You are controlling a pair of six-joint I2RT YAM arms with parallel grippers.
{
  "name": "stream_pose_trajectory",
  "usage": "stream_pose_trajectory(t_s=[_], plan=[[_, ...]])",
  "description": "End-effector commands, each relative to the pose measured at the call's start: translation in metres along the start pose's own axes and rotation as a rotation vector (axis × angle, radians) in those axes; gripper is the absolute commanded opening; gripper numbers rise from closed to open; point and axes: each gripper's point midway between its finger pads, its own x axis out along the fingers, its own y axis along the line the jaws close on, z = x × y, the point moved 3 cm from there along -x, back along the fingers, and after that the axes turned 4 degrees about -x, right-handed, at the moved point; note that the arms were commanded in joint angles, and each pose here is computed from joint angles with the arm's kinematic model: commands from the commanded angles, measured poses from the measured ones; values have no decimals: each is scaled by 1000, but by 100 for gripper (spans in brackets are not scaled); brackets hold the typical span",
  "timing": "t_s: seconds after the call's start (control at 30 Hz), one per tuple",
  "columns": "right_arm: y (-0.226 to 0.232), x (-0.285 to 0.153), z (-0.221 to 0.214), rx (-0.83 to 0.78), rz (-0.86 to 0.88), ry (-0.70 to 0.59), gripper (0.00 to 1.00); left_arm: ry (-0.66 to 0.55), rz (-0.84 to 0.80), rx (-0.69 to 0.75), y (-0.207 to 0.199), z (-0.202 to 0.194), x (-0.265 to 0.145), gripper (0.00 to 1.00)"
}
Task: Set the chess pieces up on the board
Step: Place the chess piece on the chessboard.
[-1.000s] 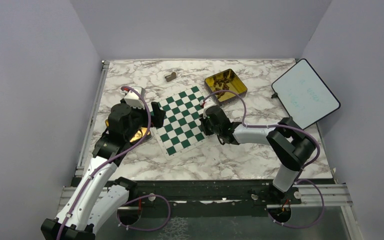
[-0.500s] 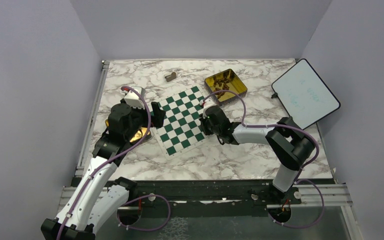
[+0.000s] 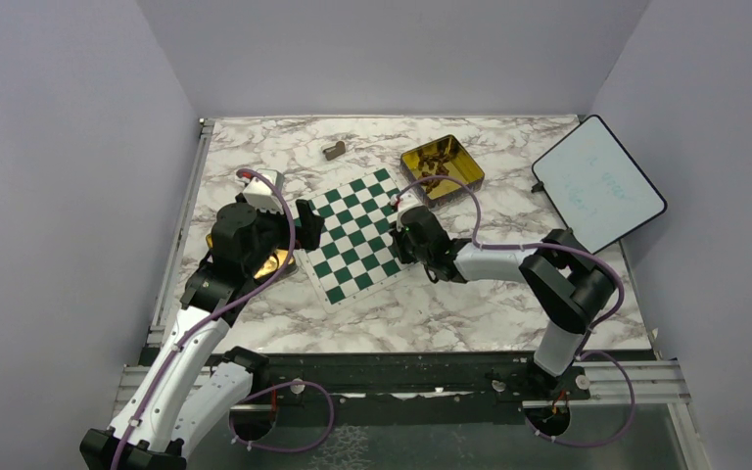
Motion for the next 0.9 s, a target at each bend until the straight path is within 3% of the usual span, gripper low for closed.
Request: stream_pose_trajectory(t_s=[0.0,0.7,0.87], plan=[[-1,1,15,-9,-23,-27,16,-15,-14,8,-2,1,-2,99],[-2,4,4,-6,-28,-4,16,-10,-15,6,-2,0,-1,99],[0,4,5,-7,-18,10,20,-8,-2,7,0,0,-1,99]])
